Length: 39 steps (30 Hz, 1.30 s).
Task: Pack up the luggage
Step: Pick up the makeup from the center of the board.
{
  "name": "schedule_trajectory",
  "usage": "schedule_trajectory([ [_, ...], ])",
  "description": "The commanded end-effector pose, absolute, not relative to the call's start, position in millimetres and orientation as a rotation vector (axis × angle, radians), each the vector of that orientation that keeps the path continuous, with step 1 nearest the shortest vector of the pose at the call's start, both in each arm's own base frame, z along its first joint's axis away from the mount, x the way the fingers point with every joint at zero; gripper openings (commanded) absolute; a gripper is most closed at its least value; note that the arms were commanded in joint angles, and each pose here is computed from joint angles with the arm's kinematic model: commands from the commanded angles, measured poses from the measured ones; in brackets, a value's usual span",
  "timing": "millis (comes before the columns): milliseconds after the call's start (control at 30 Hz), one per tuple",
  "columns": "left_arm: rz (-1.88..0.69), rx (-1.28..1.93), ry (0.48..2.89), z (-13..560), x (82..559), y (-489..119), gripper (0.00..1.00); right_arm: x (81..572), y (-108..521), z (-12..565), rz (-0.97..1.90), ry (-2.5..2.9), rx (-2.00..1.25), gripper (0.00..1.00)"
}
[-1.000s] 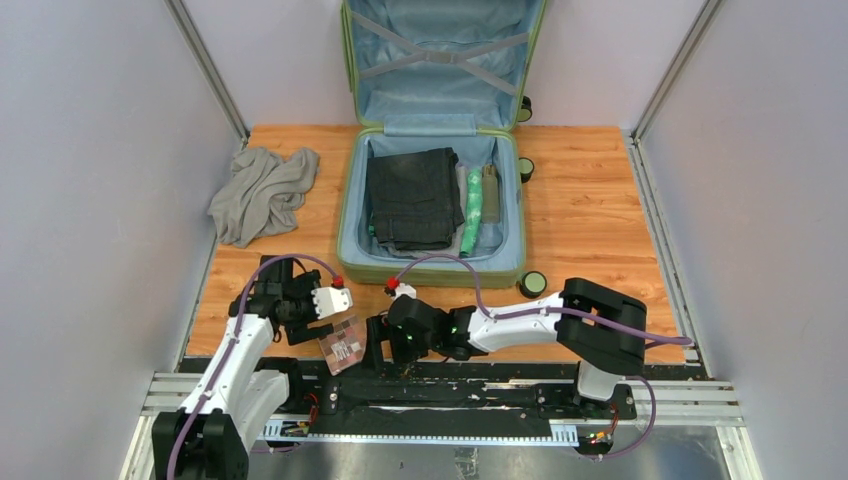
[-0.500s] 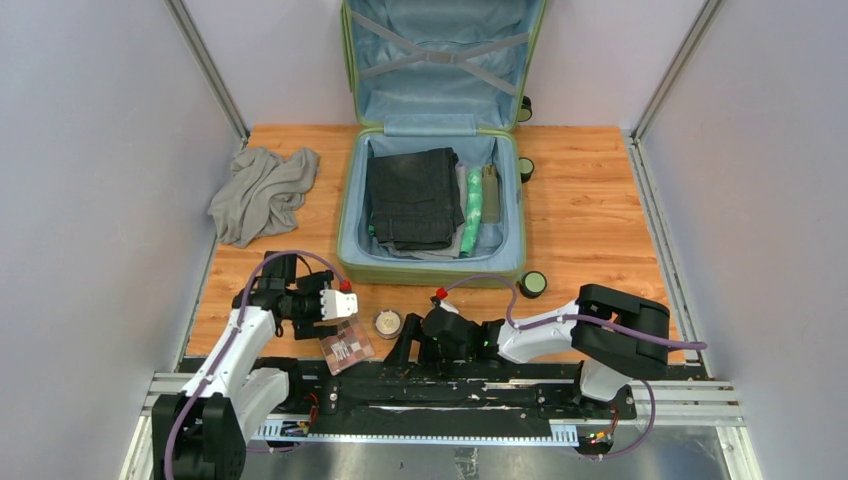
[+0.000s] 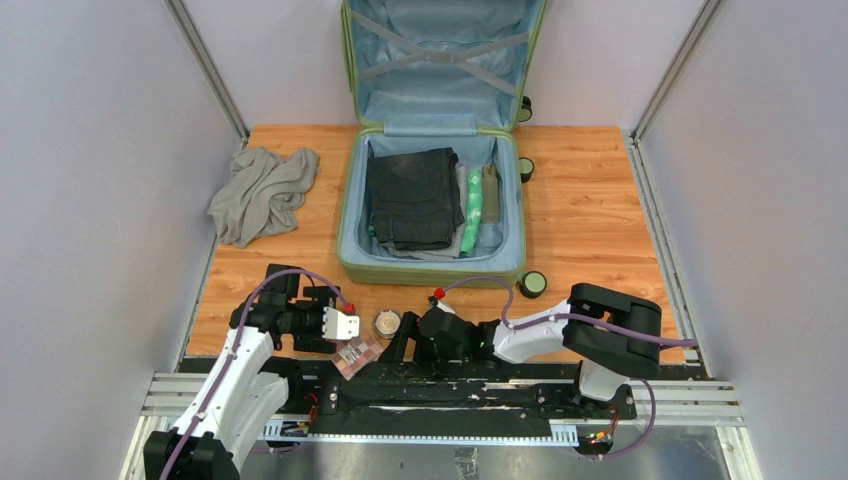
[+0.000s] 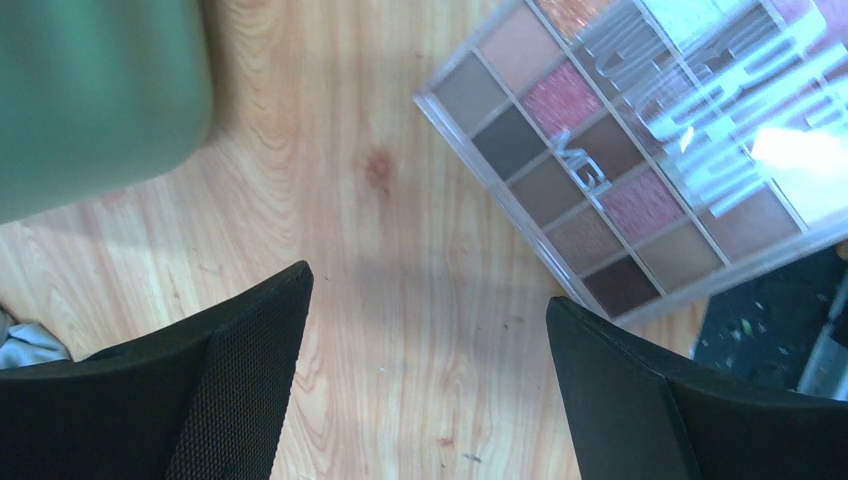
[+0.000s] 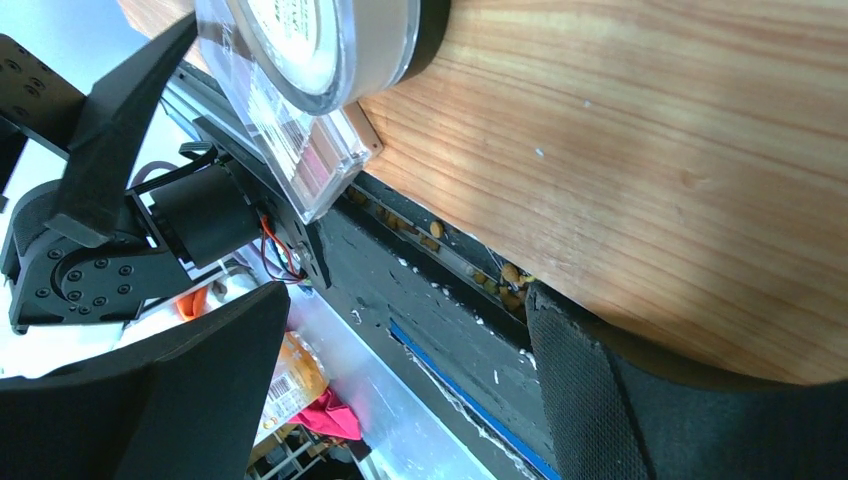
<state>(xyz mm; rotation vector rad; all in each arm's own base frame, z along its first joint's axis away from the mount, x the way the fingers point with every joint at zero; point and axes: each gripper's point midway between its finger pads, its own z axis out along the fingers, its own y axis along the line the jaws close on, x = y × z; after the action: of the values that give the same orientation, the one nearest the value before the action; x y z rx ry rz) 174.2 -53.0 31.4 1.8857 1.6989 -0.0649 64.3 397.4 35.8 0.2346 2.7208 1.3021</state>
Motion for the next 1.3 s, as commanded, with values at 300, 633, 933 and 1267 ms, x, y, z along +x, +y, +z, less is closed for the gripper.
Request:
schedule_trajectory([
  [300,-0.181,2.106,1.660,23,151,-52,0.91,79,411,28,1.292,2.678,0.295,0.91],
  [633,-0.256,2.141,1.587,7,146,-80,0.85,81,430,30,1.297,2.668,0.352,0.88],
  [933,-0.249,2.213,1.588,-10,131,-72,0.82,85,459,13,1.339,2.686,0.410,0.87],
  [1267,-0.240,2.220,1.571,-10,130,-73,0.79,102,482,26,1.443,2.553,0.437,0.71],
])
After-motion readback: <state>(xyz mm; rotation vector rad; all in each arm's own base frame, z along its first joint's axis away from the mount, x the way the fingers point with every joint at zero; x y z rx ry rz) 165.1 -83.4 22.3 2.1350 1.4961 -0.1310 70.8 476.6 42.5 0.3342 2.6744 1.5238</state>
